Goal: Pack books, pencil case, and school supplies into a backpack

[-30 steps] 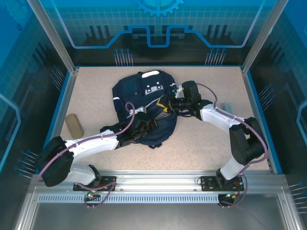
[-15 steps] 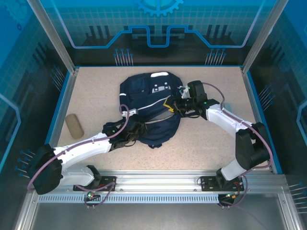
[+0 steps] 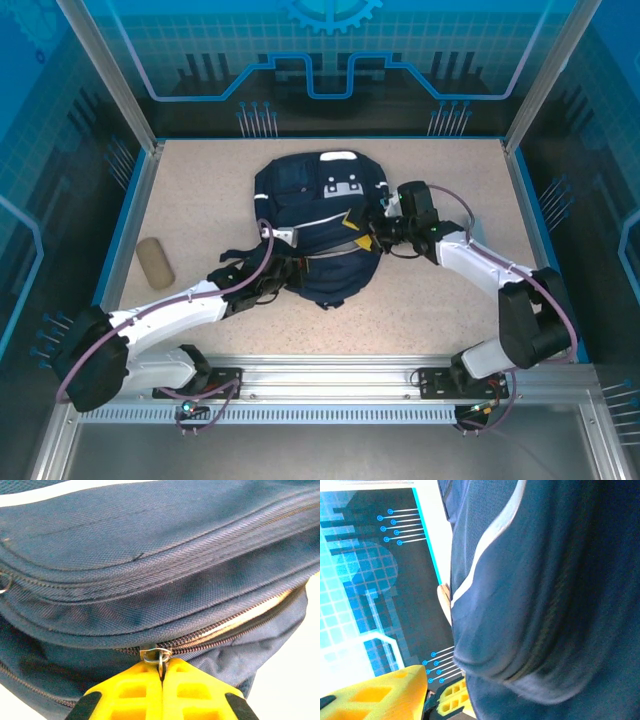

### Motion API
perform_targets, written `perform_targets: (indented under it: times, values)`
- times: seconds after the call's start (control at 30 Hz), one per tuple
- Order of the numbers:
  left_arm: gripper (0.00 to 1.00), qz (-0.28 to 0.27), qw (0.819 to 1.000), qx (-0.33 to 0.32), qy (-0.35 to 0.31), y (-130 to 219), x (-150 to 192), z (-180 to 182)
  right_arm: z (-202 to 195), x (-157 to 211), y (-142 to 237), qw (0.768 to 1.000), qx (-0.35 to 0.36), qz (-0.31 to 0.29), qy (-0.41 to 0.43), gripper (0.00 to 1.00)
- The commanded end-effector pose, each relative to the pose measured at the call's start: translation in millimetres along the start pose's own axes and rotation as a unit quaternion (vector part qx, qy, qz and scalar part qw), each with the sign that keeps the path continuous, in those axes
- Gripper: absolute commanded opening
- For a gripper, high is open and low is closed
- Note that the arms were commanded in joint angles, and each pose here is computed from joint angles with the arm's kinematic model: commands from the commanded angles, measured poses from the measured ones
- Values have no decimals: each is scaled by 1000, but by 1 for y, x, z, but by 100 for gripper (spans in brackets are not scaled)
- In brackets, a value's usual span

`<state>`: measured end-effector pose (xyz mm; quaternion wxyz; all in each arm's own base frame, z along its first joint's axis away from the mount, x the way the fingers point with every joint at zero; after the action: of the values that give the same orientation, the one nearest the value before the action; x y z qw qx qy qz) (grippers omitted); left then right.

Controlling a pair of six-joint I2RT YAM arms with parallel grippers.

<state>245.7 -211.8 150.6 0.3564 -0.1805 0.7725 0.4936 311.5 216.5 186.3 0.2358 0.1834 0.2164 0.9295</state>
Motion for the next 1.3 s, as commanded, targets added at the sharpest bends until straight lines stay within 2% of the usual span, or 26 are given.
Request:
perform_targets:
  times: [0.0,0.1,0.17,0.4,0.63,0.8,0.93,1.27]
  values:
    - [0,-40,994,86,-52,4,-27,-40,0,18,3,1000,-12,-4,-4,63]
    - [0,-30,992,101,-64,-1,-26,-53,-6,30,4,1000,-9,-15,-9,62]
    - [0,-24,991,110,-71,-5,-25,-61,-9,35,4,1000,-4,-22,-11,57]
    - [0,-15,992,102,-75,-5,-24,-63,-14,28,10,999,11,-49,-9,27]
    - [0,9,997,34,-73,-6,-11,-40,-12,21,15,996,39,-70,30,1]
    - [0,40,998,-39,-27,-7,-7,-3,-16,14,29,990,72,-117,43,0]
    - [0,43,997,-57,-15,-2,-4,21,-10,9,42,983,83,-153,51,0]
    - [0,50,992,-113,30,-7,-11,68,-5,8,40,982,116,-140,58,0]
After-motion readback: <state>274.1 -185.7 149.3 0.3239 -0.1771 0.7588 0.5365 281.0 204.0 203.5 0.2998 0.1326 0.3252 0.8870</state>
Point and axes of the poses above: each hand's point on the last joint's axis, 136 mm out from that joint toward the fingers, its own y axis back along the fingers, its own z axis along the line the jaws close on, x = y × z, the point moved 4 cm from there along y, back along the fingers, and after that the axes turned 13 degrees about -y, right-handed, at the moved point
